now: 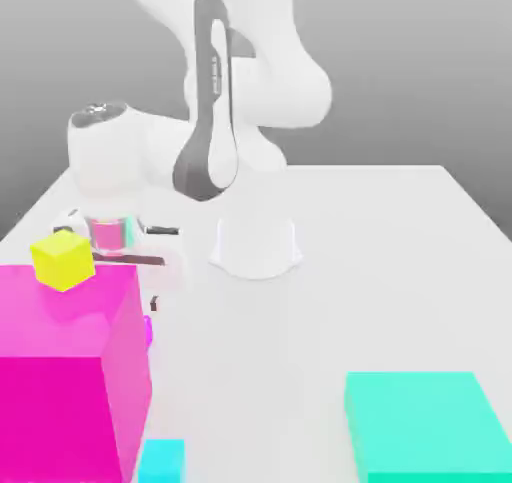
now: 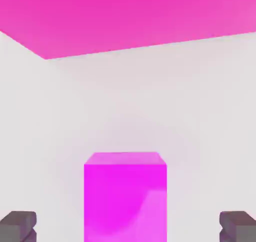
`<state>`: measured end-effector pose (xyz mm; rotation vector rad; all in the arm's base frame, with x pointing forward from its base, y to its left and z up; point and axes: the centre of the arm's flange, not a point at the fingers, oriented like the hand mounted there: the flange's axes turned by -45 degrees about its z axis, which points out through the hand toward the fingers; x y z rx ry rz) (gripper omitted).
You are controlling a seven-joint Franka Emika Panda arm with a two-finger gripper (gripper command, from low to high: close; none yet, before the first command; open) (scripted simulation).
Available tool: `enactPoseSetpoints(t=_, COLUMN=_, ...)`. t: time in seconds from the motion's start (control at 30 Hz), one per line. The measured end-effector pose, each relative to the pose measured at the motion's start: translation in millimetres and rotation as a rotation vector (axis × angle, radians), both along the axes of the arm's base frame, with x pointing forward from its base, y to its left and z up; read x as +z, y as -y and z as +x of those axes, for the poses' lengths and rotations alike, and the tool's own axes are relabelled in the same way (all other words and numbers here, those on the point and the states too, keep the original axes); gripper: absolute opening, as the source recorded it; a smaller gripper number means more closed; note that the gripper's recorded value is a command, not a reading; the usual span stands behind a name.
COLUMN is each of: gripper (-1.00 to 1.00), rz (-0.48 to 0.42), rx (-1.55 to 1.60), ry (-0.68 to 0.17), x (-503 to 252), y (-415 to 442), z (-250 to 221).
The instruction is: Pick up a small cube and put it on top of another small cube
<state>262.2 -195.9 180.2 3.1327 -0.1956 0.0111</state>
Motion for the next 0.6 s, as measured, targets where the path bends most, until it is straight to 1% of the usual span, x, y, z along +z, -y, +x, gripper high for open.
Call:
enactPoseSetpoints(t=0.47, gripper=0.0, rz=0.001, rx=-0.003, ry=-0.005, x=-53, y=-3, z=-4)
enactPoseSetpoints(t=0.5, gripper=-1.0, rz=0.002, rx=-0.004, ry=-0.006, x=-55, y=-4, z=-4)
enactPoseSetpoints(t=0.6, gripper=-1.0, rz=0.003, rx=-0.004, ry=-0.006, x=-56, y=-4, z=-4)
